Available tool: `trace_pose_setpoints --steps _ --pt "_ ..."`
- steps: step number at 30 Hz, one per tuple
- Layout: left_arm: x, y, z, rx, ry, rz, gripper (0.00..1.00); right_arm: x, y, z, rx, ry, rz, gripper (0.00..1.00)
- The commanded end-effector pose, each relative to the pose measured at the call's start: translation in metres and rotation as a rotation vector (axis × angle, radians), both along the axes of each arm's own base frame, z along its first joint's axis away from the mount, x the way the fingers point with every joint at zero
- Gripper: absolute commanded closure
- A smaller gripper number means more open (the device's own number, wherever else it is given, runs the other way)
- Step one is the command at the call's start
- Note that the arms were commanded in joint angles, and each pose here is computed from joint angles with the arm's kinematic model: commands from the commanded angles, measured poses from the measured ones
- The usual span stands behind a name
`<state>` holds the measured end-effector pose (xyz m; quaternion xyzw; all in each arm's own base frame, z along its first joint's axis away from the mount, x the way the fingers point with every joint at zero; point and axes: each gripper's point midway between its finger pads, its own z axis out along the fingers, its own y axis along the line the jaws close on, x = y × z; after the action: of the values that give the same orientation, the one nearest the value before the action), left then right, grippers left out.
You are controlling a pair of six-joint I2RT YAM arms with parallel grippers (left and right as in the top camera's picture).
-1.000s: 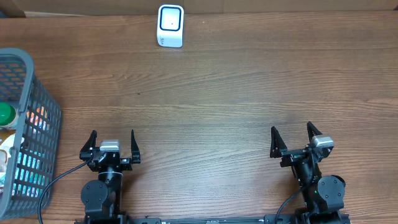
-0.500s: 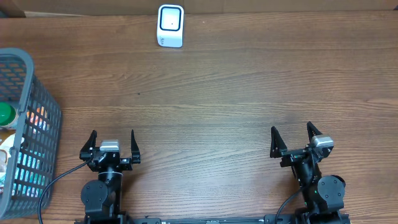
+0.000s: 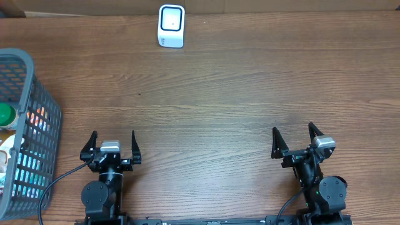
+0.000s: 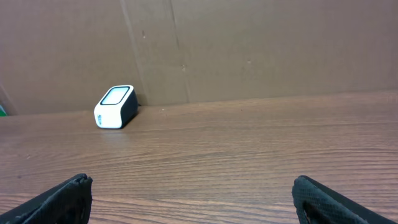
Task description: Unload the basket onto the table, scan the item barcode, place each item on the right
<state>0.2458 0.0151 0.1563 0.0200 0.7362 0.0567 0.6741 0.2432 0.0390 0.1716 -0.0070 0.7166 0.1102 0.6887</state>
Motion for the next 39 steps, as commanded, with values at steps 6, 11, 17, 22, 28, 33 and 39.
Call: trace_pose_setpoints --steps 6,11,17,22,28,33,39 --pt "0.0 -0.003 0.0 0.019 -0.007 -0.016 0.0 0.0 -0.001 -0.002 0.001 -0.003 -0.005 0.0" --pt "0.0 -0.003 0.0 0.019 -0.007 -0.016 0.01 0.0 -0.001 -0.002 0.001 -0.003 -0.005 0.0" --pt "0.0 -0.003 0.0 0.019 -0.007 -0.016 0.0 0.0 -0.001 -0.002 0.001 -0.003 -0.006 0.0" --pt "0.0 -0.003 0.0 0.019 -0.007 -0.016 0.0 0.0 -0.001 -0.002 0.001 -0.003 -0.005 0.0" --pt "0.0 0.006 0.002 0.16 -0.004 0.026 0.0 0.0 -0.001 -0.002 0.001 -0.004 -0.006 0.0" --pt "-0.001 0.007 0.001 0.199 0.005 0.029 0.0 0.0 -0.001 -0.002 0.001 -0.003 -0.006 0.0" --pt "-0.001 0.007 0.001 0.209 0.006 0.025 0.0 0.0 -0.001 -0.002 0.001 -0.003 -0.005 0.0"
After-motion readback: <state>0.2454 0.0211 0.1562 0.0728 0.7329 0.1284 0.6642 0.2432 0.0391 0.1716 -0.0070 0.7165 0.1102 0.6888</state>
